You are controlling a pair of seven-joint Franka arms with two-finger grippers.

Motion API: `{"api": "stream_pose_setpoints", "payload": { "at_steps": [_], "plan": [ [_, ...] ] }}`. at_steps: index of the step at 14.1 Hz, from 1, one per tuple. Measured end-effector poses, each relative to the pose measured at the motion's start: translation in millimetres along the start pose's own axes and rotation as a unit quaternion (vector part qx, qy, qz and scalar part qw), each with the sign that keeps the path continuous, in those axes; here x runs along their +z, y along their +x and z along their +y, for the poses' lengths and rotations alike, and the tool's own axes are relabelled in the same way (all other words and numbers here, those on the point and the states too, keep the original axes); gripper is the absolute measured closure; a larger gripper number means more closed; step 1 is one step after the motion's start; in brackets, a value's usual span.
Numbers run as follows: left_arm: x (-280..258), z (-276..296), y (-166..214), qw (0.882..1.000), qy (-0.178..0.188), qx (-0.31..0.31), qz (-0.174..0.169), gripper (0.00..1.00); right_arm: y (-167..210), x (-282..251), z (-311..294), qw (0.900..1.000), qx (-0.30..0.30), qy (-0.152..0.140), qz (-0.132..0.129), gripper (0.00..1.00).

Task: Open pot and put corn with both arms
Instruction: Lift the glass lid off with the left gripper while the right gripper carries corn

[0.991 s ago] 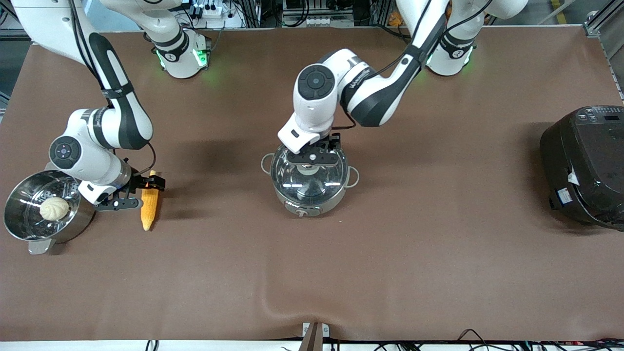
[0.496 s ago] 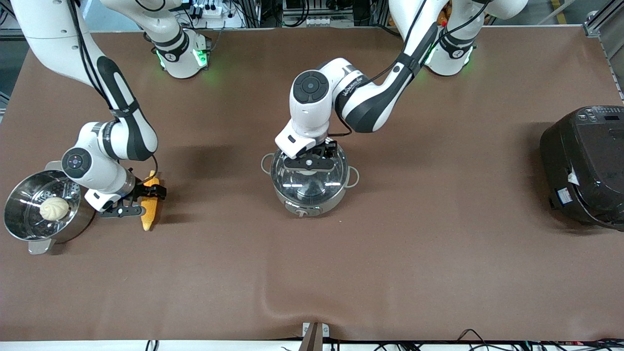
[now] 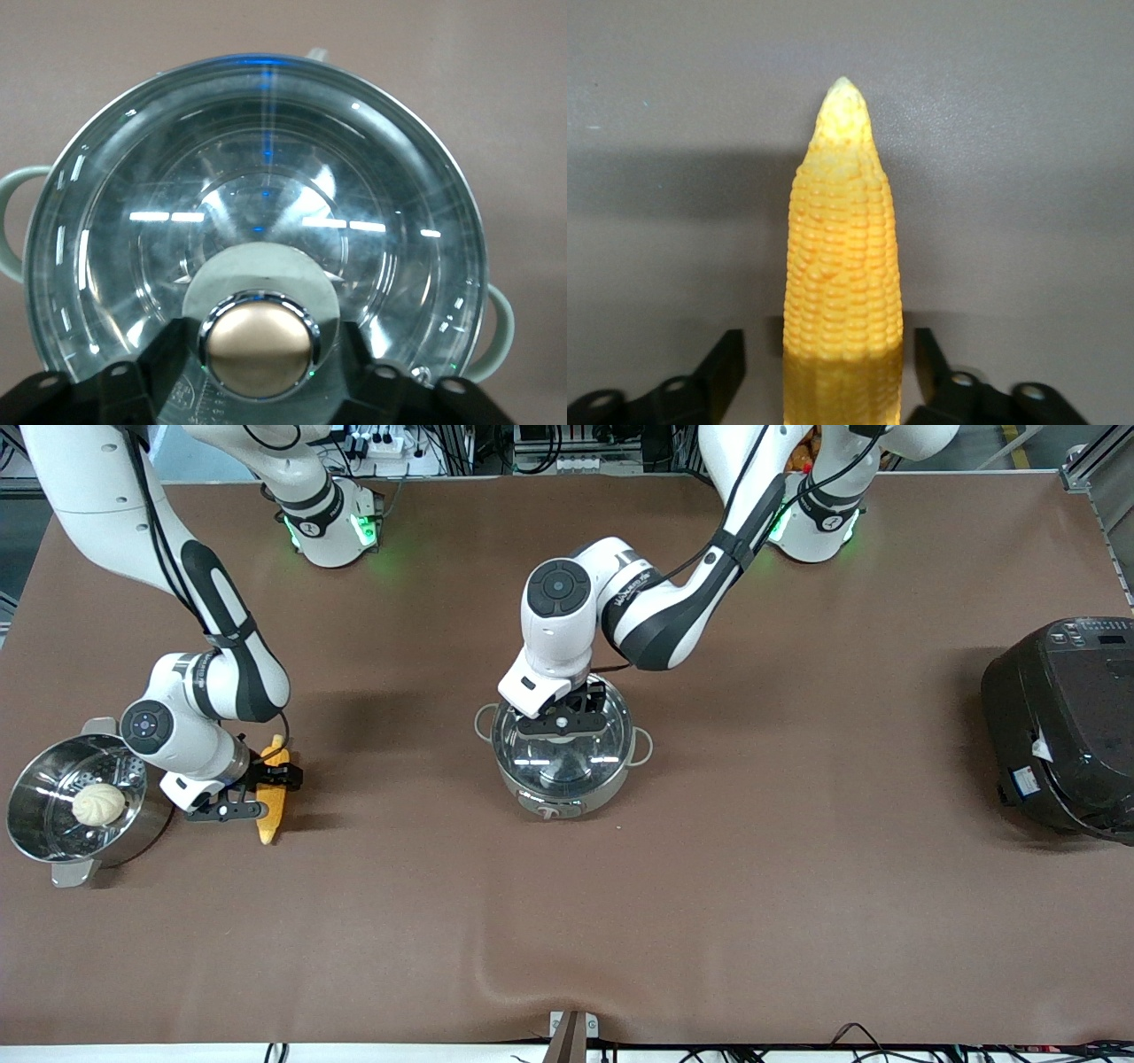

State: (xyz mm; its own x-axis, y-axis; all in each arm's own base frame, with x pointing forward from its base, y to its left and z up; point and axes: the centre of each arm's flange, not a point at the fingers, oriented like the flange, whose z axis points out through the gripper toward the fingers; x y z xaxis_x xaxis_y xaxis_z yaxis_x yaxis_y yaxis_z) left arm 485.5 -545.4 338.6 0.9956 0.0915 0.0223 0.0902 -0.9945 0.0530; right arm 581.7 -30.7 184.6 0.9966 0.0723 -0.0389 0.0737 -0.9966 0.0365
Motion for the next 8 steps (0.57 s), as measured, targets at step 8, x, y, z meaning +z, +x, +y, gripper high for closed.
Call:
{"api": "stream_pose_setpoints", "payload": {
  "at_steps": [8],
  "plan": [
    [-8, 0, 2, 1.000, -0.001, -0.012, 0.003, 0.49, 37, -87, -20, 0.999, -0.021, 0.007, -0.046, 0.57]
  ]
}}
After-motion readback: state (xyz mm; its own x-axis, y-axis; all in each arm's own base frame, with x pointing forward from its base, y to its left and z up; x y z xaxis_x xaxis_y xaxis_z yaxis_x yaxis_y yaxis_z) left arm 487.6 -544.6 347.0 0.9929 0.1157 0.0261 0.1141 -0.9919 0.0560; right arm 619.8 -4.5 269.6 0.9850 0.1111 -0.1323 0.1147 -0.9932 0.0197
